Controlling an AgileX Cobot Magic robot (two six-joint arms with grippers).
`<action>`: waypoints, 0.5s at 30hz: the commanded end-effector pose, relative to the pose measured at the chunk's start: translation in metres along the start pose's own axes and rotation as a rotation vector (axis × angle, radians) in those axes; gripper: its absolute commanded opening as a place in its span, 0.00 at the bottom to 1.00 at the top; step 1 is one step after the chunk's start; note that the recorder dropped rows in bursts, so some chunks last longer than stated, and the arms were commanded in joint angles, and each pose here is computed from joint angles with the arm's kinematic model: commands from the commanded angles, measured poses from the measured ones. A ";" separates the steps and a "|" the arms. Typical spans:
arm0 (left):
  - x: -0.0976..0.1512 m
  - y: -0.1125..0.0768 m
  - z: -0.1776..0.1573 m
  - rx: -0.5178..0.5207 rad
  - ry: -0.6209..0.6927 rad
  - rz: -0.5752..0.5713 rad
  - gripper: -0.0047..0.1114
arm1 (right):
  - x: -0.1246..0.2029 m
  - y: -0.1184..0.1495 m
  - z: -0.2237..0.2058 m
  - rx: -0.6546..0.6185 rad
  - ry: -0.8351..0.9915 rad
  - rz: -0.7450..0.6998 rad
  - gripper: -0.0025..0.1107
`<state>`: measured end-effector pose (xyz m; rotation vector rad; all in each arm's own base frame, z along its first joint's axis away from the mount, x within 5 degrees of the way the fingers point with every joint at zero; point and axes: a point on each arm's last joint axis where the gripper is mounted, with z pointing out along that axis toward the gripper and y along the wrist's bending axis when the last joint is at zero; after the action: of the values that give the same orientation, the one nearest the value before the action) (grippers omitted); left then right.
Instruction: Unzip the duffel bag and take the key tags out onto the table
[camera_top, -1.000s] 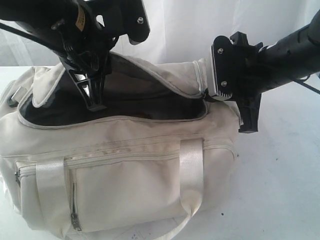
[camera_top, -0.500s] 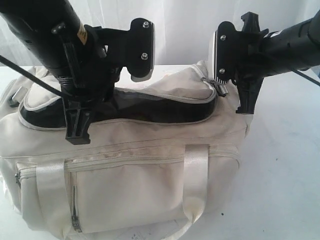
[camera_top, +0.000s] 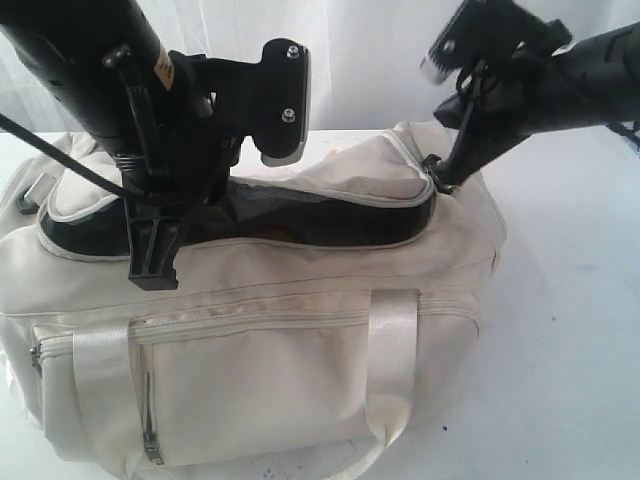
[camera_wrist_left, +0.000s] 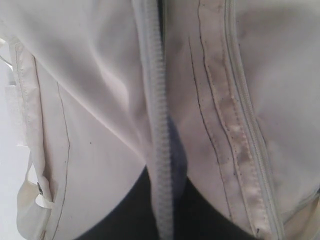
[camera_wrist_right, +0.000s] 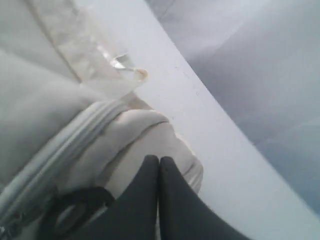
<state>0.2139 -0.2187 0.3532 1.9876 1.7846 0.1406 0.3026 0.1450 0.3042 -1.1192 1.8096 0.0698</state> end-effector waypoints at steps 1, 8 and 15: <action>0.001 -0.005 -0.005 0.048 -0.010 -0.022 0.04 | -0.013 -0.007 -0.018 -0.088 0.020 0.443 0.02; 0.008 -0.017 0.009 0.133 0.044 -0.024 0.04 | -0.010 -0.006 -0.020 -0.248 0.184 0.743 0.07; 0.013 -0.027 0.033 0.126 0.035 -0.020 0.04 | -0.006 0.007 -0.025 -0.370 0.290 0.771 0.36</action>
<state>0.2078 -0.2151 0.3178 2.0616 1.8503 0.1081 0.2844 0.1409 0.3180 -0.6188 2.4348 0.7132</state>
